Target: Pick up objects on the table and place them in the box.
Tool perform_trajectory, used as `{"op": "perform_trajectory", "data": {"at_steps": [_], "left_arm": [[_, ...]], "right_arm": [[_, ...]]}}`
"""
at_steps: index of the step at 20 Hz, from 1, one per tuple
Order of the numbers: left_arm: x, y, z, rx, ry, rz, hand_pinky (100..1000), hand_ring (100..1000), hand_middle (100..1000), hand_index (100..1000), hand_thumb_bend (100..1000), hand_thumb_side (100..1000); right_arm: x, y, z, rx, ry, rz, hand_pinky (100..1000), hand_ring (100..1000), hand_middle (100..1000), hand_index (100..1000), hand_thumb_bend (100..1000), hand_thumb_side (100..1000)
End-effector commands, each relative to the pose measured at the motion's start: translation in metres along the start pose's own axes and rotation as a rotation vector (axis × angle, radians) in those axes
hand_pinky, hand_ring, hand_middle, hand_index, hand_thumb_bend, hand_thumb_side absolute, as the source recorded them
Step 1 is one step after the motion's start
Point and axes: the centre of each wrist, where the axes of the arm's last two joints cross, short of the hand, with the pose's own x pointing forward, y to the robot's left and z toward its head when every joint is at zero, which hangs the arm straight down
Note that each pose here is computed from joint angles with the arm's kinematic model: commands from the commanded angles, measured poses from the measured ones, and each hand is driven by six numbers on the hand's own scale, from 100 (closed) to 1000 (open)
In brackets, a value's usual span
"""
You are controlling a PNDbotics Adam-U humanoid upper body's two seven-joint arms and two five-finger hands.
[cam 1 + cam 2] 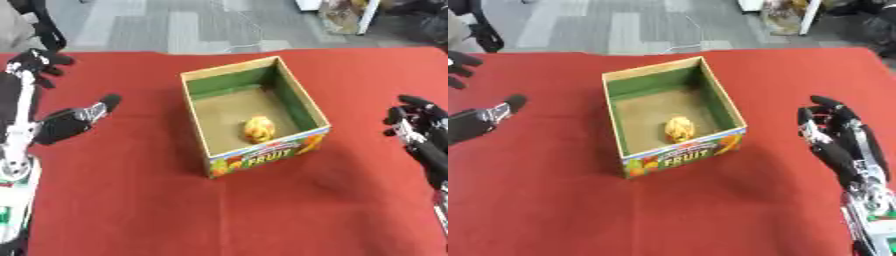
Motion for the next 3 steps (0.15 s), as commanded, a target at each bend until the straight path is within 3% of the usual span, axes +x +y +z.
{"op": "perform_trajectory", "data": {"at_steps": [1, 3], "left_arm": [[0.0051, 0.012, 0.0, 0.032, 0.019, 0.056, 533, 617, 645, 695, 743, 549], [0.0039, 0.013, 0.0017, 0.031, 0.033, 0.097, 532, 622, 650, 695, 744, 547]], "right_arm": [[0.0103, -0.0084, -0.0055, -0.006, -0.035, 0.015, 557, 634, 623, 809, 257, 416], [0.0103, -0.0078, -0.0056, -0.003, -0.035, 0.015, 557, 634, 624, 809, 250, 424]]}}
